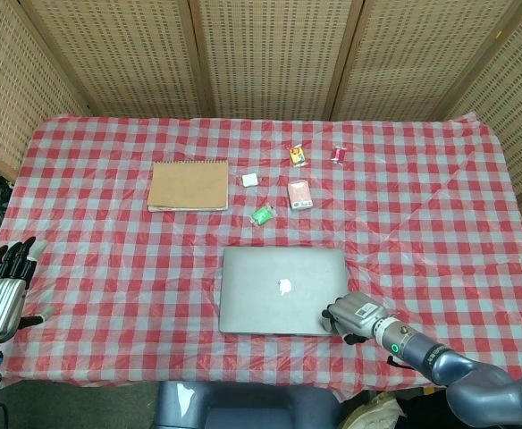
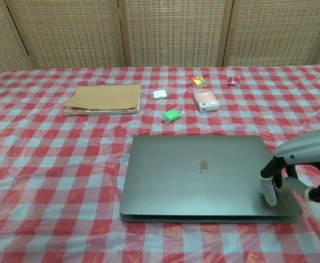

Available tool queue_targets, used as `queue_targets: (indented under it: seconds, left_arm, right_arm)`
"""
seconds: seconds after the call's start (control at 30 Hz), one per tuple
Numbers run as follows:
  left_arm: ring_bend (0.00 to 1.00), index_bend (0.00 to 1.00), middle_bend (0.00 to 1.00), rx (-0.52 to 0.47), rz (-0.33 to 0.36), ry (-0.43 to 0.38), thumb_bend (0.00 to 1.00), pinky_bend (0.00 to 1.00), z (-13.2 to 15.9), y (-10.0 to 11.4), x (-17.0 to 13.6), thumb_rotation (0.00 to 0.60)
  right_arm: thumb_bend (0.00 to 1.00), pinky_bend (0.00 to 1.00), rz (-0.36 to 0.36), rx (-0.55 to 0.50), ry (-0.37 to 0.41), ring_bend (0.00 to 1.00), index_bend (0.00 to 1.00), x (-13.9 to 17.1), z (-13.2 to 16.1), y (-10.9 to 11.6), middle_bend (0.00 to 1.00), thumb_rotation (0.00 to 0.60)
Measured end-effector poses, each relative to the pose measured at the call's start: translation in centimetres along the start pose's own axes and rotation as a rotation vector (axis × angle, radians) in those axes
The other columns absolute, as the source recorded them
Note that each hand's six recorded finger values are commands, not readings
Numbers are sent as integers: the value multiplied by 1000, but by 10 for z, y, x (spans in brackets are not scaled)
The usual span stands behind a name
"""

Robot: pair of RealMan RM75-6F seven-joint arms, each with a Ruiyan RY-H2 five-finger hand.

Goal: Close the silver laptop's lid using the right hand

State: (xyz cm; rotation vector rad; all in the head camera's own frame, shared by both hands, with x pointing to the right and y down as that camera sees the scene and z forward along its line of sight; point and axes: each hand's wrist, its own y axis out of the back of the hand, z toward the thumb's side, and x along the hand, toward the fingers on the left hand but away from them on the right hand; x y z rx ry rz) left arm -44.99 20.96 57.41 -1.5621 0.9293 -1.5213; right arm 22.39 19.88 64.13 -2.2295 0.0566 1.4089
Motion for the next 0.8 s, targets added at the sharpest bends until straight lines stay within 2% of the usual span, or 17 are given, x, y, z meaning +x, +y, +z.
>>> queue_targets:
  seconds: [0.13, 0.23, 0.27, 0.33, 0.37, 0.4, 0.47, 0.53, 0.63, 0.73, 0.8]
  left_arm:
    - [0, 0, 0, -4, -1, 0, 0, 0, 0, 1, -1, 600]
    - [0, 0, 0, -9, 2, -1, 0, 0, 0, 2, -1, 600]
    - [0, 0, 0, -11, 3, -2, 0, 0, 0, 2, -2, 600]
    - [0, 0, 0, -18, 6, -4, 0, 0, 0, 4, -2, 600]
    - [0, 0, 0, -22, 8, -7, 0, 0, 0, 5, -3, 600]
    - [0, 0, 0, -26, 9, -9, 0, 0, 0, 6, -3, 600]
    - [0, 0, 0, -31, 19, -19, 0, 0, 0, 9, -4, 600]
    - [0, 0, 0, -35, 30, -29, 0, 0, 0, 11, -5, 600]
    - [0, 0, 0, -46, 38, -39, 0, 0, 0, 14, -6, 600]
    - [0, 0, 0, -54, 48, -56, 0, 0, 1, 17, -9, 600]
    - [0, 0, 0, -62, 52, -66, 0, 0, 1, 19, -10, 600]
  right_arm:
    - [1000, 367, -26, 0, -8, 302, 411, 1, -3, -1, 416, 600]
    - [1000, 357, -58, 2, -9, 296, 371, 4, -2, 3, 396, 600]
    - [945, 334, -72, 2, -9, 282, 346, 6, -2, 6, 379, 600]
    - [604, 224, -122, 11, -11, 236, 301, 10, -2, 15, 329, 600]
    - [326, 130, -152, 20, -12, 190, 266, 13, -3, 20, 280, 600]
    - [120, 51, -186, 30, -13, 131, 221, 17, -3, 25, 218, 600]
    - [6, 0, -287, 54, -16, 37, 130, 27, -6, 38, 96, 600]
    - [0, 0, -408, 65, -33, 0, 49, 40, -12, 51, 15, 600]
    - [0, 0, -593, 61, -92, 0, 0, 66, -29, 62, 0, 600]
    - [0, 0, -761, 39, -184, 0, 0, 99, -50, 59, 0, 600]
    - [0, 0, -842, 28, -248, 0, 0, 118, -63, 49, 0, 600]
